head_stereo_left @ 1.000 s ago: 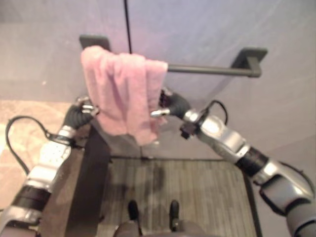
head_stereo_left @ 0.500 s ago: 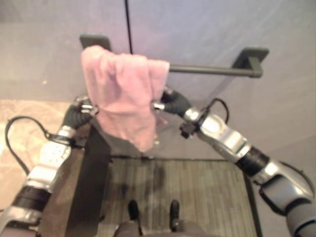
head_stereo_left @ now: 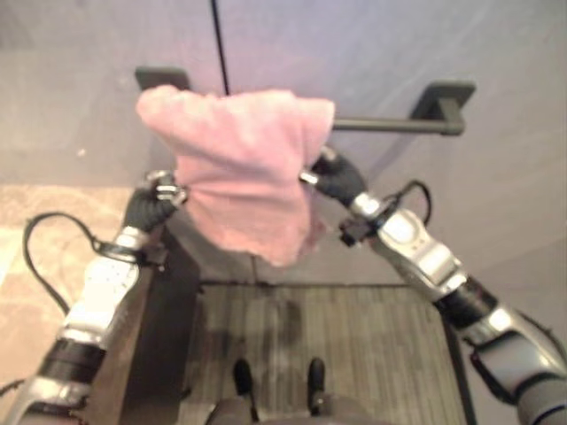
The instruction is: Put brush and paste in cup on sink, flatten towel.
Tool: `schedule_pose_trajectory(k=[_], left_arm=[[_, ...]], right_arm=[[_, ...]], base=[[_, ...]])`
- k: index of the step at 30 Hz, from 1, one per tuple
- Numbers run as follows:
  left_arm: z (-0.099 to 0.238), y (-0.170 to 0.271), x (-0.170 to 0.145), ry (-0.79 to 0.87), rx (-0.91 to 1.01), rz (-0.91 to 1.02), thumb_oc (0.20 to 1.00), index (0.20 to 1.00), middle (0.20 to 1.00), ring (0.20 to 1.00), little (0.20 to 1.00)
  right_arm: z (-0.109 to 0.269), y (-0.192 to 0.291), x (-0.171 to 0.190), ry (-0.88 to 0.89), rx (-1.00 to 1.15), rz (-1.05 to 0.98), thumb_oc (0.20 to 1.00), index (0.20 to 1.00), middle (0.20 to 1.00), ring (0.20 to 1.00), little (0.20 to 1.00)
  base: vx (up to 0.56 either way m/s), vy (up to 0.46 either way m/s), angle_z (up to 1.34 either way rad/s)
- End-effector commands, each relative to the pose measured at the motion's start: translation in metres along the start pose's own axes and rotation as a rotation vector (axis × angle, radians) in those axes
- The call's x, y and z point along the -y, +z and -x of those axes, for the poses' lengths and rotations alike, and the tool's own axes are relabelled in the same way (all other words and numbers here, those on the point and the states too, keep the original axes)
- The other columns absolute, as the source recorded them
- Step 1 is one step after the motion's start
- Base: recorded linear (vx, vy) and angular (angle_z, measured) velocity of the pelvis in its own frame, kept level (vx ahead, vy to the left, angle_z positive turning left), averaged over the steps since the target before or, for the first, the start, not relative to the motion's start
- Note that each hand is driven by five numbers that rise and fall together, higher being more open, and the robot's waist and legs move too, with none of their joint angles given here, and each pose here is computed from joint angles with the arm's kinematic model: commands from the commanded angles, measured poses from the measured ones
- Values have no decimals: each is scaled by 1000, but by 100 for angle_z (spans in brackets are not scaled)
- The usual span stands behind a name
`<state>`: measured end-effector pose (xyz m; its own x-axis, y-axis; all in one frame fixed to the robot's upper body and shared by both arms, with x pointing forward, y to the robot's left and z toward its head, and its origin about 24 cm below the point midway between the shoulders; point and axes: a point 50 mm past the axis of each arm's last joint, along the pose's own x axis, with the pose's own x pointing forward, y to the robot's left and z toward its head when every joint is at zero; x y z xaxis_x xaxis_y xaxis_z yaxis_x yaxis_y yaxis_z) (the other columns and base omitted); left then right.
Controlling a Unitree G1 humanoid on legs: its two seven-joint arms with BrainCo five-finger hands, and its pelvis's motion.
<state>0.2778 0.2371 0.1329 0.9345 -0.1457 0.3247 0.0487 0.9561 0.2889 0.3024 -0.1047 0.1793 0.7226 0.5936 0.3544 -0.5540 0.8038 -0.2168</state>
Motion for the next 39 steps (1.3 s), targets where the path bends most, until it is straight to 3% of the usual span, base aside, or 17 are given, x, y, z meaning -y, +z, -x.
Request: schedule_pose_trajectory(k=[1,2,3,5,7,11,13,15,17,32,33,34,35,36,39], left_arm=[[-3,14,-19,12,60,-74,200,200,200,200,200],[2,2,-13,62,30,82,200,200,200,200,200],[5,-5,-7,58,2,108,200,200,200,200,200],[6,-1,-3,-17,7,29,200,200,200,200,200],[12,-10,4,13,-23,121,200,200,200,200,200],[15,-9,6,-25,-26,47,200,200,200,200,200],[24,-22,4,54,-72,154,200,200,200,200,200],[27,-20,2,23,-70,86,200,200,200,200,200],[30,-24,0,77,-78,156,200,200,200,200,200],[34,-28,4,78,-98,114,200,200,200,200,200],[35,-30,5,77,-109,115,200,200,200,200,200],[36,-33,5,75,-127,103,332,332,332,332,332],[37,-37,4,74,-149,75,730,730,730,730,730],[39,-41,5,51,-179,18,1000,1000,1000,1000,1000],[43,-51,10,26,-234,18,1000,1000,1000,1000,1000]], right_arm=[[0,23,9,-24,109,100,200,200,200,200,200],[9,13,12,-95,99,60,200,200,200,200,200],[12,4,11,-114,65,73,200,200,200,200,200],[15,3,9,-58,36,141,200,200,200,200,200],[21,-2,11,-116,36,96,200,200,200,200,200],[24,-8,11,-109,1,123,200,200,200,200,200],[29,-16,17,-167,-22,124,200,200,200,200,200],[28,-10,18,-134,-15,186,235,235,235,235,235],[29,-8,24,-184,6,169,200,200,200,200,200],[40,-25,23,-247,-47,138,200,200,200,200,200],[42,-30,23,-253,-66,126,310,310,310,310,310],[44,-36,23,-264,-95,118,1000,1000,1000,1000,1000],[45,-41,23,-264,-125,131,1000,1000,1000,1000,1000],[47,-46,21,-248,-157,147,1000,1000,1000,1000,1000],[50,-57,23,-258,-216,158,1000,1000,1000,1000,1000]], base=[[10,-37,-4],[1,-30,-4],[-3,-41,-6],[1,-38,-8],[8,-35,-13],[-2,-35,-6],[-6,-36,-1],[0,0,0],[0,0,0],[-1,-7,2],[-4,-22,9],[-8,-27,7],[-17,-39,3],[-24,-45,2],[-11,-28,0]])
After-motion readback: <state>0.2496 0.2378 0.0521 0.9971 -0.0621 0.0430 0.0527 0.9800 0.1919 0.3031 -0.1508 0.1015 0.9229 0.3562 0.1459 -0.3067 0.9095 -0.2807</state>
